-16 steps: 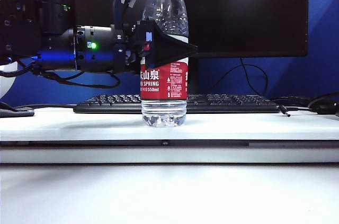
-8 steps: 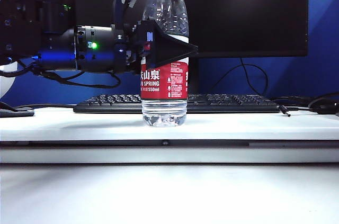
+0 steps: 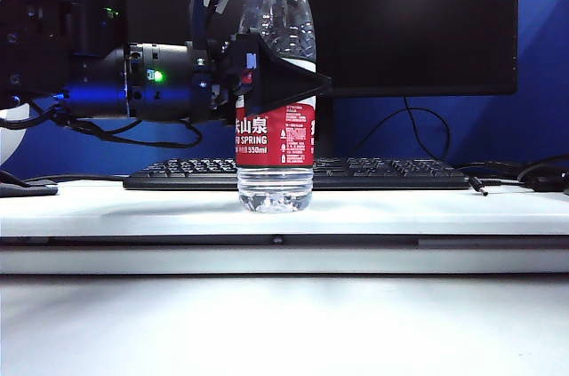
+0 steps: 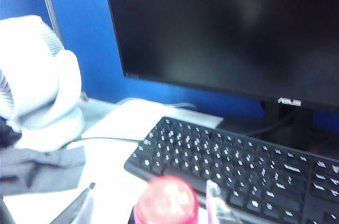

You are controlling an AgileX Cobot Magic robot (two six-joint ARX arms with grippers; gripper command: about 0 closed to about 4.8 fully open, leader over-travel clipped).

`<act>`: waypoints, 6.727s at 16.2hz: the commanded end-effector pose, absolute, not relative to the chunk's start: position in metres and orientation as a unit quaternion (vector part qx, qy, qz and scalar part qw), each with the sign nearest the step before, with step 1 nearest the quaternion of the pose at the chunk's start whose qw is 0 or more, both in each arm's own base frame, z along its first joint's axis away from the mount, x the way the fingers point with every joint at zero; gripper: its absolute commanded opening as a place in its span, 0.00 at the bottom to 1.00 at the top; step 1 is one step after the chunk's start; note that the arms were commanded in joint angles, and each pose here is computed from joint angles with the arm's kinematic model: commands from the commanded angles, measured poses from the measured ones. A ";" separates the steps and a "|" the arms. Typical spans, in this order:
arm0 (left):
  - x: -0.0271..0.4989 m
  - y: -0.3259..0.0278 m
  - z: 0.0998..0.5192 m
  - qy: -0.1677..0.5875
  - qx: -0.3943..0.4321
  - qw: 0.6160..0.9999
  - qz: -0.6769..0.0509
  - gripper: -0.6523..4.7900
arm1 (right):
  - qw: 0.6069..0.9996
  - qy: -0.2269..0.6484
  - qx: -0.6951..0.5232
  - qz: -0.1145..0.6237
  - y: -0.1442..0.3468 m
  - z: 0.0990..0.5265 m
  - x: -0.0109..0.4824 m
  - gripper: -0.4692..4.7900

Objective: Unscrew the cap from the plastic bottle on the table.

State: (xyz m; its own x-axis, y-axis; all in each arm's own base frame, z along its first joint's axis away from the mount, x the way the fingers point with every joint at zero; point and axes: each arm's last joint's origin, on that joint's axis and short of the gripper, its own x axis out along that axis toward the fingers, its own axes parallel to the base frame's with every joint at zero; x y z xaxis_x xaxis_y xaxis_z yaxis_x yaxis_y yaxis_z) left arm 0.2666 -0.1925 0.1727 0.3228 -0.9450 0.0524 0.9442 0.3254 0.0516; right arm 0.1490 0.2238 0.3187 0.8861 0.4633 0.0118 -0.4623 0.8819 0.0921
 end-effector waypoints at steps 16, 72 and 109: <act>0.263 -0.199 0.172 -0.033 0.007 0.807 -0.590 0.61 | 0.973 0.024 0.042 0.225 0.234 0.305 0.156 0.40; 0.263 -0.199 0.168 -0.021 0.021 0.805 -0.592 0.61 | 0.801 0.166 0.029 0.574 0.166 0.284 0.218 0.31; 0.263 -0.200 0.168 -0.019 0.018 0.823 -0.567 0.61 | 0.978 0.020 0.072 0.196 0.239 0.305 0.151 0.60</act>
